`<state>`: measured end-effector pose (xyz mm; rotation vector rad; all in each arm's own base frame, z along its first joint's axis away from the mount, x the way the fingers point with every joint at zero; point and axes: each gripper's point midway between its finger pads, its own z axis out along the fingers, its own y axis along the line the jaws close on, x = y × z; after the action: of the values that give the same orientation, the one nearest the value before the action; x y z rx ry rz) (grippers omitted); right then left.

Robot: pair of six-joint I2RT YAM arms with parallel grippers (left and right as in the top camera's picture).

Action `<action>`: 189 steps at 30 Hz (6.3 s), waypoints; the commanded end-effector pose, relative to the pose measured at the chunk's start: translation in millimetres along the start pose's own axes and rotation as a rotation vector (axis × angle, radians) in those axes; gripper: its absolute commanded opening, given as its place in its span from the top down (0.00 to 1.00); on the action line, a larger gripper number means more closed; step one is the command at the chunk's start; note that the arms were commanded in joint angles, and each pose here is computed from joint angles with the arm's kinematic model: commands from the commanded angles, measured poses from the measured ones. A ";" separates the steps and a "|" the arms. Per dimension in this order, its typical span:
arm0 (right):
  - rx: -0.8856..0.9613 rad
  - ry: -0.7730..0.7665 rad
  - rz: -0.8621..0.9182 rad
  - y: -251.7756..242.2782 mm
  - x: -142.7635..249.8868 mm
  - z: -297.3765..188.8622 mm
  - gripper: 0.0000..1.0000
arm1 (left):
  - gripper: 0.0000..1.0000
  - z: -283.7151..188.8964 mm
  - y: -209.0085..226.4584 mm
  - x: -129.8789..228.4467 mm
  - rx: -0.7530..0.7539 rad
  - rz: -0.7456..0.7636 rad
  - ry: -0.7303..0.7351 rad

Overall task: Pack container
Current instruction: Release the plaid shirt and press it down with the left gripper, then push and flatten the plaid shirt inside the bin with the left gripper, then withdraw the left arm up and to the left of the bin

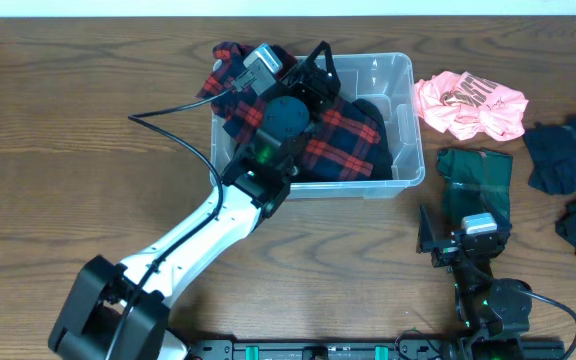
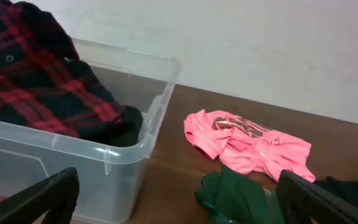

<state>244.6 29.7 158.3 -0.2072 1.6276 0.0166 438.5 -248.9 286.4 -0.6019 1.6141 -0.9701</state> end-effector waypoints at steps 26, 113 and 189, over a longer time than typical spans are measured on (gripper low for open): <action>0.017 0.002 0.015 -4.1 1.1 -0.3 0.01 | 0.42 -50.8 25.6 15.4 -0.151 1.202 0.389; 0.017 0.002 0.015 -4.1 1.1 -0.3 0.01 | 0.94 28.9 47.8 102.4 -0.416 0.741 0.930; 0.017 0.002 0.015 -4.1 1.1 -0.3 0.01 | 0.57 37.6 202.4 44.9 -0.703 0.643 0.955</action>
<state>244.6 29.7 158.3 -0.2072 1.6280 0.0166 483.6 -189.0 85.8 0.0586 2.8029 -0.1300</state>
